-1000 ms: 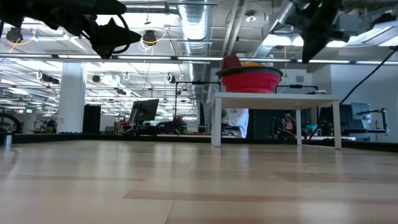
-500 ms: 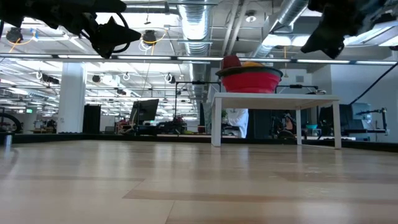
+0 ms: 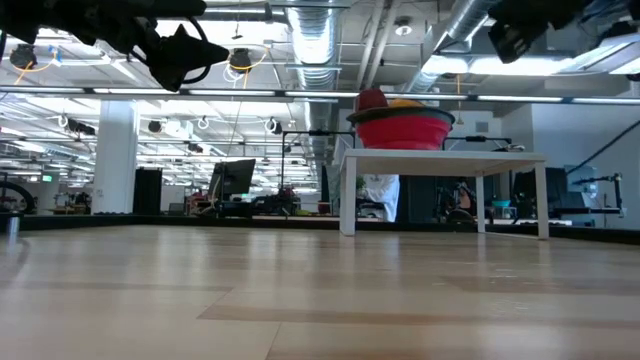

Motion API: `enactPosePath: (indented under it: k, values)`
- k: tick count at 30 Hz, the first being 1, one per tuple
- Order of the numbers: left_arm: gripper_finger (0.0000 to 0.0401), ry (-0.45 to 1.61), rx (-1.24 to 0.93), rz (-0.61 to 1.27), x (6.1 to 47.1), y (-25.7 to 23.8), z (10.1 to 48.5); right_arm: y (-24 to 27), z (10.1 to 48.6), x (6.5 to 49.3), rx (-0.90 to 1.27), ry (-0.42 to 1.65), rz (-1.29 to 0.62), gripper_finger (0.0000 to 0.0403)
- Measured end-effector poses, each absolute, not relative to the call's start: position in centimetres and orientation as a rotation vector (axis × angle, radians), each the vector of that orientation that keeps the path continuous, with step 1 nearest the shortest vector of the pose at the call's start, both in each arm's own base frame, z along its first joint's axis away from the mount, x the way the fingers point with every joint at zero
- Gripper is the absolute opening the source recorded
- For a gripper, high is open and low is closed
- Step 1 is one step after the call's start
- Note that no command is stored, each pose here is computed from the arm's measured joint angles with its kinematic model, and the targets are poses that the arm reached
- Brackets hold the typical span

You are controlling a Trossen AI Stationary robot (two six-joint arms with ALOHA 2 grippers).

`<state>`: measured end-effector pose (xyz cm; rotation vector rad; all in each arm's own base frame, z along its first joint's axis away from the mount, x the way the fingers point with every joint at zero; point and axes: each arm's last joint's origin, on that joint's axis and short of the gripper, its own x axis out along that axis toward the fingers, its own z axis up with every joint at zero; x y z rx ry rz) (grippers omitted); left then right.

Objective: Pick & Place Fruit
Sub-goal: Return to Home Position

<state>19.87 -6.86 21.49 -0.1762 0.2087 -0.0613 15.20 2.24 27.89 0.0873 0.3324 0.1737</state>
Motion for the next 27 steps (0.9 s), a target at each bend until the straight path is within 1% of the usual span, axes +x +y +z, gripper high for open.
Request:
enactPosePath:
  k: [3, 6, 9, 16, 20, 24, 27]
  values:
    - [0.0273, 0.209, -0.180, -0.061, 19.9, -6.9, 21.5, 1.3, 28.2, 13.7, 0.067, 0.218, 0.223, 0.0004]
    - [0.0273, 0.209, -0.183, -0.061, 19.9, -6.9, 21.5, 0.6, 27.6, 11.9, 0.067, 0.113, 0.239, 0.0004]
    - [0.0273, 0.209, -0.183, -0.061, 19.9, -6.9, 21.5, 0.3, 26.6, 10.5, 0.088, -0.034, 0.236, 0.0004]
    - [0.0273, 0.208, -0.182, -0.061, 19.9, -6.9, 21.5, 0.4, 21.5, 8.9, 0.105, -0.165, 0.276, 0.0004]
    - [0.0273, 0.207, -0.183, -0.061, 19.9, -6.9, 21.5, 0.4, 19.3, 9.2, 0.113, -0.168, 0.280, 0.0004]
    - [0.0273, 0.206, -0.183, -0.054, 19.9, -6.8, 21.5, 0.4, 18.4, 9.5, 0.104, -0.173, 0.276, 0.0004]
    - [0.0273, 0.204, -0.183, -0.050, 19.9, -6.8, 21.5, 0.4, 18.8, 9.4, 0.076, -0.218, 0.278, 0.0004]
